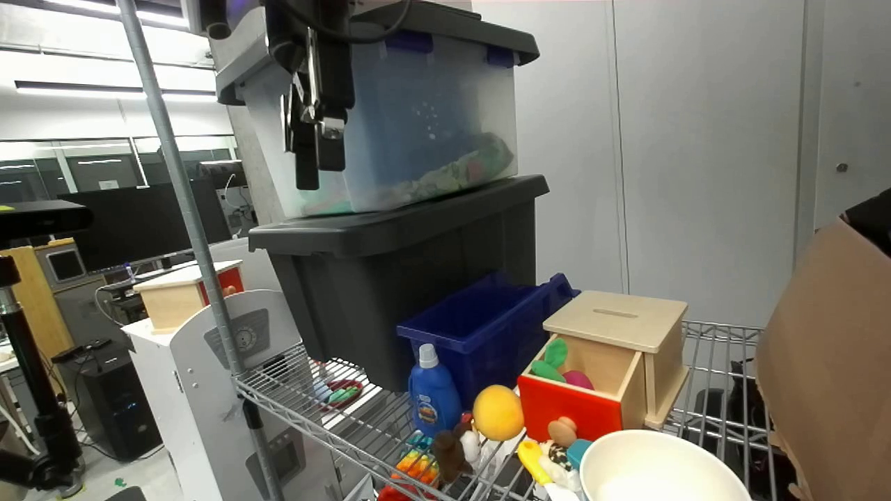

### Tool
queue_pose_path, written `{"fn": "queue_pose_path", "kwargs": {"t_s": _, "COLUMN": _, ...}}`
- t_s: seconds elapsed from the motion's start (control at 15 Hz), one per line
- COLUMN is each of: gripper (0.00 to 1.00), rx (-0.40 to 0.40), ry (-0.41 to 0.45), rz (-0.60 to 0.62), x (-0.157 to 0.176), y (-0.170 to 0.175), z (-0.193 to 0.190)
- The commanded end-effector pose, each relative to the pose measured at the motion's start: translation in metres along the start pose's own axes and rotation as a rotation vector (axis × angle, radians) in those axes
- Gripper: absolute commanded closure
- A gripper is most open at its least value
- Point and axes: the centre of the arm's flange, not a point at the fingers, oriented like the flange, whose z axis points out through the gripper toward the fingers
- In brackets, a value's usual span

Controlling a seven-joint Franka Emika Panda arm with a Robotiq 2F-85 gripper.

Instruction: Remove the brown plush toy from the white pot and place it on the right side of the rack

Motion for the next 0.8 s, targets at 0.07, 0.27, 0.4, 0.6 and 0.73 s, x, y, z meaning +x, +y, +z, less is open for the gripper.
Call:
{"fn": "queue_pose_path", "kwargs": {"t_s": 0.07, "gripper": 0.00, "rx": -0.032, "ry": -0.001, "rz": -0.029, "x": 0.013, "y": -0.010, "z": -0.009}}
{"fn": "queue_pose_path", "kwargs": {"t_s": 0.27, "gripper": 0.00, "rx": -0.038, "ry": 0.003, "rz": -0.028, "x": 0.013, "y": -0.010, "z": -0.009}}
{"fn": "queue_pose_path", "kwargs": {"t_s": 0.4, "gripper": 0.00, "rx": -0.037, "ry": 0.005, "rz": -0.019, "x": 0.010, "y": -0.004, "z": -0.007}}
{"fn": "queue_pose_path", "kwargs": {"t_s": 0.6, "gripper": 0.00, "rx": -0.034, "ry": 0.006, "rz": -0.010, "x": 0.009, "y": 0.006, "z": -0.006}}
{"fn": "queue_pose_path", "kwargs": {"t_s": 0.73, "gripper": 0.00, "rx": -0.031, "ry": 0.005, "rz": -0.002, "x": 0.010, "y": 0.013, "z": -0.005}}
